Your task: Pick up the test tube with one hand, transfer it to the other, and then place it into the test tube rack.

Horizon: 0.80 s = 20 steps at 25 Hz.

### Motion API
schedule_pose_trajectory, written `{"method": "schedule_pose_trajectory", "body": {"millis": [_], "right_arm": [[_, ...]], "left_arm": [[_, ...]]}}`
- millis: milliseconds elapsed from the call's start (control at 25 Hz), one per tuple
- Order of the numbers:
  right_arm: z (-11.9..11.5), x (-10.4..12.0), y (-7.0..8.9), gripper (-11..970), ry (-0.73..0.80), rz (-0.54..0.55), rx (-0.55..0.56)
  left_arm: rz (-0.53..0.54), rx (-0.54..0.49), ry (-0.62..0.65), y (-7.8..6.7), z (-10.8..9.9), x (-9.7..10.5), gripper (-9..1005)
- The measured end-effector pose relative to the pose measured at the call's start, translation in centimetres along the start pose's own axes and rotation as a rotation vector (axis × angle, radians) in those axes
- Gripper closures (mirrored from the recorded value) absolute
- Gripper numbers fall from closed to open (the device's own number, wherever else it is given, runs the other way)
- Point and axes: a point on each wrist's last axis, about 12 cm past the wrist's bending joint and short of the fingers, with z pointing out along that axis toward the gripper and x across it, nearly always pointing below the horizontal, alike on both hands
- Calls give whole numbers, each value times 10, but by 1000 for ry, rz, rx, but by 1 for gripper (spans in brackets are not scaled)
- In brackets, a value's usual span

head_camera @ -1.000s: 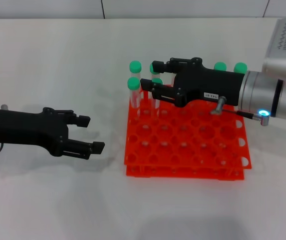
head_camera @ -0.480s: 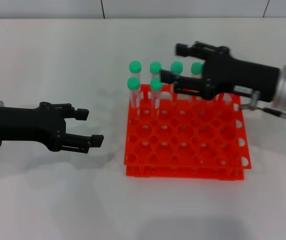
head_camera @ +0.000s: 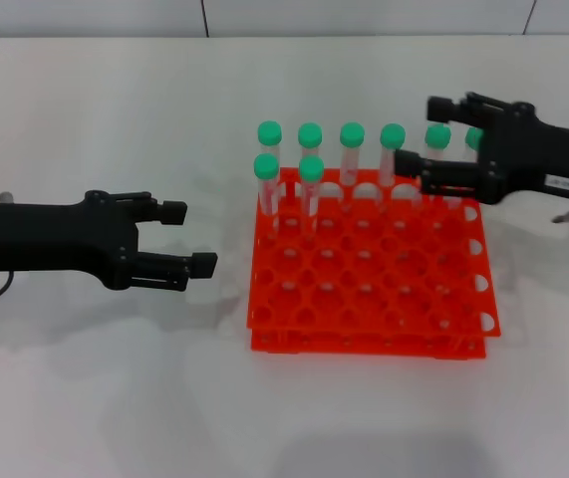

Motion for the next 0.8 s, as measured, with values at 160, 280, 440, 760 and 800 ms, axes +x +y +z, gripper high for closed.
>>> {"method": "schedule_pose_trajectory", "body": {"millis": [160,280,440,760,800], "right_arm": [[-18,2,-4,91,36,22,4],[-31,3,-8,90,64,44,5],[-46,4,-10,91,104,46,12],[-53,10,-8,95,158,52,8],[-53,10,-8,95,158,51,8]], "left_arm": [[-1,10,-13,-2,0,-1,106],[-2,18,-23,-3,1,-1,106],[-15,34,-29,-4,3,1,106],[-16,45,-62,-4,4,4,106],[-17,46,-65,-4,4,3,105]]}}
